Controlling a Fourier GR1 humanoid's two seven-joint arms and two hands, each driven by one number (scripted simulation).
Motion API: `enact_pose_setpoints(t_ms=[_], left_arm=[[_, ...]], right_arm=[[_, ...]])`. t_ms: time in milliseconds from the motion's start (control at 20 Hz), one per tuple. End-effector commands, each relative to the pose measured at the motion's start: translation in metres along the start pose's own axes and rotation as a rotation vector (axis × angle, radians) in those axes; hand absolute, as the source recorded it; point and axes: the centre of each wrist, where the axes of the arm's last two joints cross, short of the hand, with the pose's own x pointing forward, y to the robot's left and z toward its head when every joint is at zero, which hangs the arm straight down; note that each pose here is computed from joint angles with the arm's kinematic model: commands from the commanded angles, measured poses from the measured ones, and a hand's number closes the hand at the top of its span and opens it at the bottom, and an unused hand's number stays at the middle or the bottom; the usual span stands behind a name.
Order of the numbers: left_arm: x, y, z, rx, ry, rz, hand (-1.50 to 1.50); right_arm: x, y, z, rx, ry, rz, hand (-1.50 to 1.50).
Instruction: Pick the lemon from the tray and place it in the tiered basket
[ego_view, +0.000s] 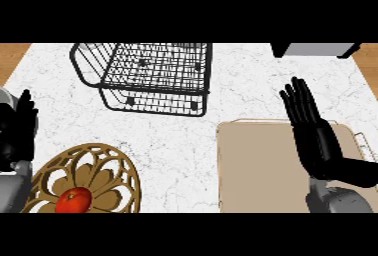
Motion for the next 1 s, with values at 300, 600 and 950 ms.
enact_pose_setpoints(t_ms=[300,600,950], left_arm=[[-0.044,-0.035,0.042,-0.157,0.080,0.055,0.00],[-0.069,-0.071,0.098,-0.300,0.078,0.127,0.00],[-0.065,-0.072,0.098,-0.334,0.031,0.103,0.00]], right_arm=[[0.022,-0.168,0.056,-0.782,0.164,0.693,1.50],[0.029,-0.154,0.085,-1.338,-0.059,0.515,-1.50],[0.052,-0.110,0.132,-1.093,0.239,0.580,-1.50]])
